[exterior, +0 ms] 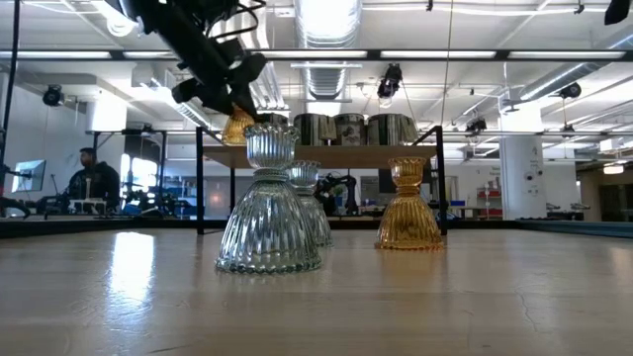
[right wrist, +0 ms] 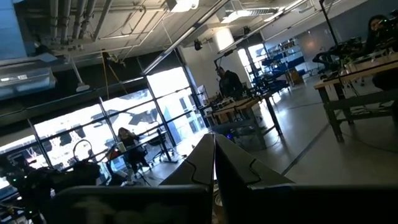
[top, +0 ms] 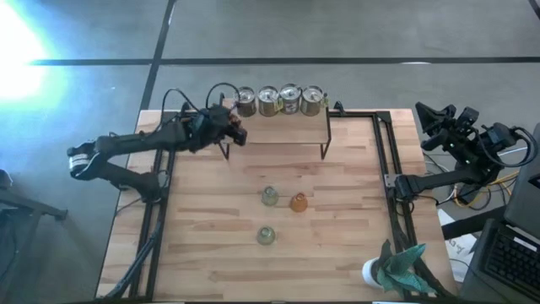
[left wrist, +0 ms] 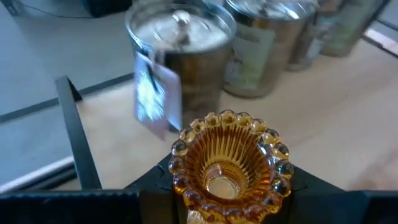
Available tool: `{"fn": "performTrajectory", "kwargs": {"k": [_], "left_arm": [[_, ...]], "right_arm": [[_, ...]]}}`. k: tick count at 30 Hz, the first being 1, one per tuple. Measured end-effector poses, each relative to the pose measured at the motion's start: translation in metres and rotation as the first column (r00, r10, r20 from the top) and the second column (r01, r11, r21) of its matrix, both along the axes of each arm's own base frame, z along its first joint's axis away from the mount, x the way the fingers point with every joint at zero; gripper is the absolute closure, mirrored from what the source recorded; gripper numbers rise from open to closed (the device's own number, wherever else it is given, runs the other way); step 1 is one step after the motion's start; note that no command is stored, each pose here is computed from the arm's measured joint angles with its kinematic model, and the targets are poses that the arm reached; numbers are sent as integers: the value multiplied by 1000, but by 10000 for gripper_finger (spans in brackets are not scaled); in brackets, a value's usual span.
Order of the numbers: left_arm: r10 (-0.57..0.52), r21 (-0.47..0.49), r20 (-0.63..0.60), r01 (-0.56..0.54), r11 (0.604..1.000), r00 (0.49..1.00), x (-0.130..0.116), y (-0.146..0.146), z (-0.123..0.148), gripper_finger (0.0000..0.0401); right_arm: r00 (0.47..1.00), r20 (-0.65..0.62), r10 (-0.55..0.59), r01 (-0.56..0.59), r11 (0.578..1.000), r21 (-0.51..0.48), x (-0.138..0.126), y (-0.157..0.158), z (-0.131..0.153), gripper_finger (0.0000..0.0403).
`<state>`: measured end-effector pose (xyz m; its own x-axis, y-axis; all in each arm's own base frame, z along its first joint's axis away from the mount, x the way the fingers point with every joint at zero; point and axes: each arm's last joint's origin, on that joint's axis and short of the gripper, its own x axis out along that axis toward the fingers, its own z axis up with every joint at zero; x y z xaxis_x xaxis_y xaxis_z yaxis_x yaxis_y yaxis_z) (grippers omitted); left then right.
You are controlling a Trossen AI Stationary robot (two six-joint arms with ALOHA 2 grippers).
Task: Pick & Place candle stick holders
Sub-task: Put the orange glass candle holder on the shelf
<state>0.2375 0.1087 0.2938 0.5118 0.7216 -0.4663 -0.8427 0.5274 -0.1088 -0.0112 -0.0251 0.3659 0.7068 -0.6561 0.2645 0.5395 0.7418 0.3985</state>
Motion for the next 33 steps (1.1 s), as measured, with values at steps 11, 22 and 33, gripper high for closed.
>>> {"fn": "performTrajectory", "kwargs": {"k": [11,22,33], "left_arm": [[11,-4,-15,-11,1000,1000,4,30,-12,270],[-7,-6,-26,6,1000,1000,6,30,-13,268],[-60,-49,-9,59,997,998,3,25,-11,255]], "right_arm": [[1000,-1,0,0,1000,-1,0,0,0,394],[1000,-6,-1,1,1000,-3,0,0,0,394],[1000,-6,-1,1,1000,-3,0,0,0,394]]}}
